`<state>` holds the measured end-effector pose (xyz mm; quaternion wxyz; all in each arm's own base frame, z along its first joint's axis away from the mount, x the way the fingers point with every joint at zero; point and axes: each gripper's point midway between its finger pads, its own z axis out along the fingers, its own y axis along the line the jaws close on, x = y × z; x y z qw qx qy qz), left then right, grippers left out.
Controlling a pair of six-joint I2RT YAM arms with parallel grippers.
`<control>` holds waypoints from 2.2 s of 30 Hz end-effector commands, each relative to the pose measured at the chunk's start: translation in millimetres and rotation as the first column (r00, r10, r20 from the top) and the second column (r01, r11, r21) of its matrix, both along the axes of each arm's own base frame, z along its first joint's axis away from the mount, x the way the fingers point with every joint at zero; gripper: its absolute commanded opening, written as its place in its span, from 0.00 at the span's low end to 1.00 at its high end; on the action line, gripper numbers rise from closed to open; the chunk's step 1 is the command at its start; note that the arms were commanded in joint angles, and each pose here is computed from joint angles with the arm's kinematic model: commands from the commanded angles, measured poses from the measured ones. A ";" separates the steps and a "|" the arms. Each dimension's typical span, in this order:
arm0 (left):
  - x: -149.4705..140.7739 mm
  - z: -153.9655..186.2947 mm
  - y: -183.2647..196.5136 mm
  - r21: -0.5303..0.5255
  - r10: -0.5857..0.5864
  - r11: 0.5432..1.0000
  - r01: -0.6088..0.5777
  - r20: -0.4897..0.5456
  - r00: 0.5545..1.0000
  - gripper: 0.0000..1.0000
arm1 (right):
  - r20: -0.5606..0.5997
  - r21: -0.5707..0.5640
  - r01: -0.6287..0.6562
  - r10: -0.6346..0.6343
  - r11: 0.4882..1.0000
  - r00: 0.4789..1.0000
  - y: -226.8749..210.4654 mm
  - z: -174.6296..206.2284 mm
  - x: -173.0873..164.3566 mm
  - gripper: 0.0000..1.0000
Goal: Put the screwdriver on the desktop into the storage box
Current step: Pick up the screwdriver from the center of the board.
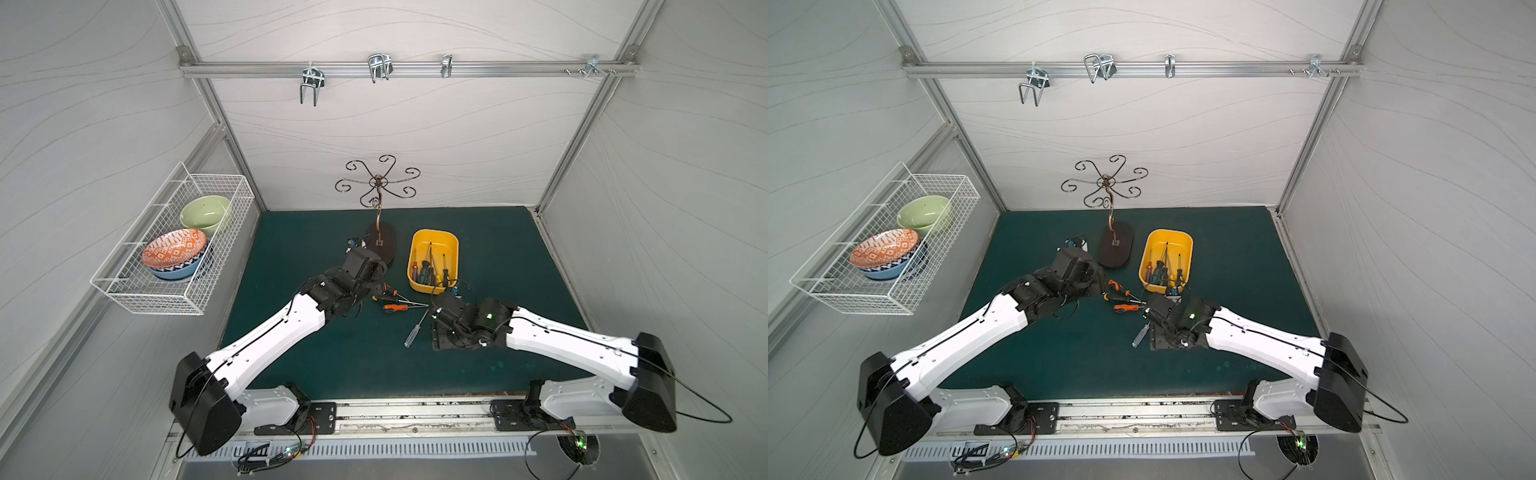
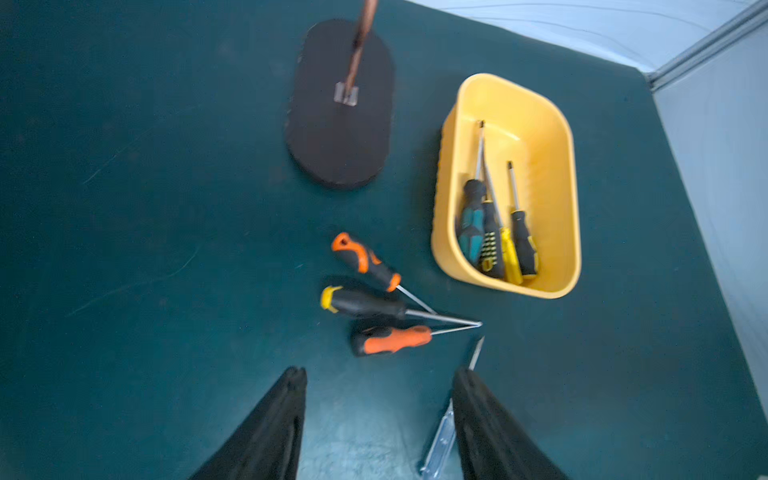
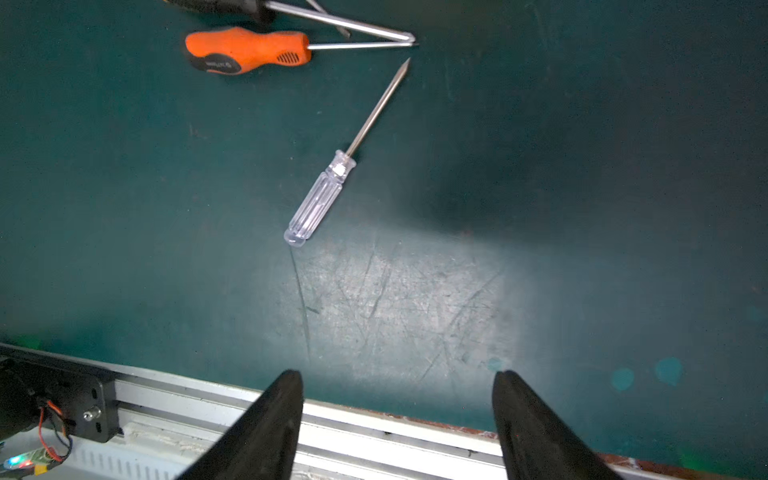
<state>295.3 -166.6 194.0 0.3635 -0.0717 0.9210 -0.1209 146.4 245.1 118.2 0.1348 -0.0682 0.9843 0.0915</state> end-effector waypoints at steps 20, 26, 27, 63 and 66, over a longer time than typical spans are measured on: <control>-54.4 -17.4 82.0 -0.053 0.238 0.971 -0.235 0.051 0.970 0.56 | -0.206 -0.080 0.213 -0.225 0.974 0.952 77.4 -78.9 30.6 0.49; -54.8 -18.1 83.3 -0.049 0.244 0.969 -0.241 0.051 0.968 0.56 | -0.214 -0.109 0.243 -0.261 0.964 0.941 74.3 -93.5 37.2 0.40; -54.8 -18.2 83.4 -0.049 0.244 0.969 -0.242 0.051 0.968 0.56 | -0.215 -0.114 0.245 -0.265 0.963 0.940 73.8 -96.2 38.0 0.38; -32.9 -18.9 56.9 -0.024 0.159 0.987 -0.159 0.030 0.987 0.54 | -0.030 0.004 0.187 -0.187 0.982 0.982 -19.3 9.5 9.3 0.00; -29.3 -17.3 50.8 -0.009 0.120 0.993 -0.120 0.031 0.992 0.54 | -0.011 0.066 0.152 -0.152 0.986 0.988 -22.5 30.6 35.7 0.00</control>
